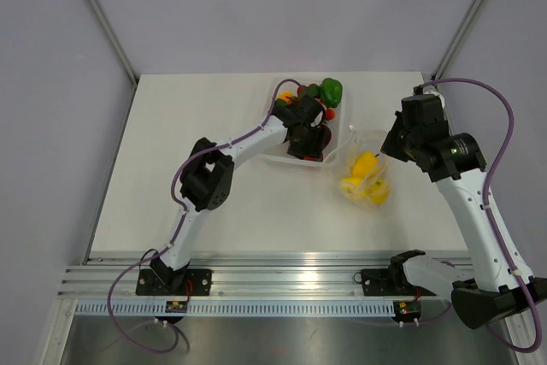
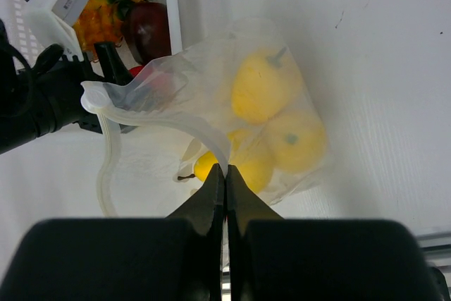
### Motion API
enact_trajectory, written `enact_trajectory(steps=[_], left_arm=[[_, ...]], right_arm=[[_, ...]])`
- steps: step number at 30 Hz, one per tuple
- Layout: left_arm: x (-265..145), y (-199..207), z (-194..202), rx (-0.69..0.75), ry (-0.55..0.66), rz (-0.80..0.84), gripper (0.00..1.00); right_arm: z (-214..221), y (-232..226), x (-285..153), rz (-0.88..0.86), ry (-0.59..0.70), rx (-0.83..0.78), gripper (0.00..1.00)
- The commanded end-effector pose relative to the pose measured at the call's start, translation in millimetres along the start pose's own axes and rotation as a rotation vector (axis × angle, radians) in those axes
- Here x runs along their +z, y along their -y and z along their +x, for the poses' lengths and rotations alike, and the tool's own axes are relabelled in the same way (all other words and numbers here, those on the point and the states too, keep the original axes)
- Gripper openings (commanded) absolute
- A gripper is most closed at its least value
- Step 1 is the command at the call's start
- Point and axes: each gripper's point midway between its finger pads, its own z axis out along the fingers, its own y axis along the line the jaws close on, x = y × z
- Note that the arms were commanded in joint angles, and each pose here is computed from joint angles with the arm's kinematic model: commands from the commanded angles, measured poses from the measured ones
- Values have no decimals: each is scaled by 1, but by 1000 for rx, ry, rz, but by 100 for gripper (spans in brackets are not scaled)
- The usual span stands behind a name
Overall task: Place the food in the zip-top bag and seal the zipper
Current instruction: Pick up the fake fruit from the bin, then place the fake fruit in the zipper food storage bag.
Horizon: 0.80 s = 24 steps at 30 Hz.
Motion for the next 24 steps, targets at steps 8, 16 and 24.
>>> enact_trajectory(steps=[8,16,24], left_arm=[[-148,25,-56,9,289,180,39],[-235,55,-69,78,413,325,36],[-244,122,-37,168,343,487,35]], right_arm=[[0,-13,14,-55,-2,17,3],[8,-23,38,-71,-45,24,2],[5,-31,39,-98,-46,37,2]])
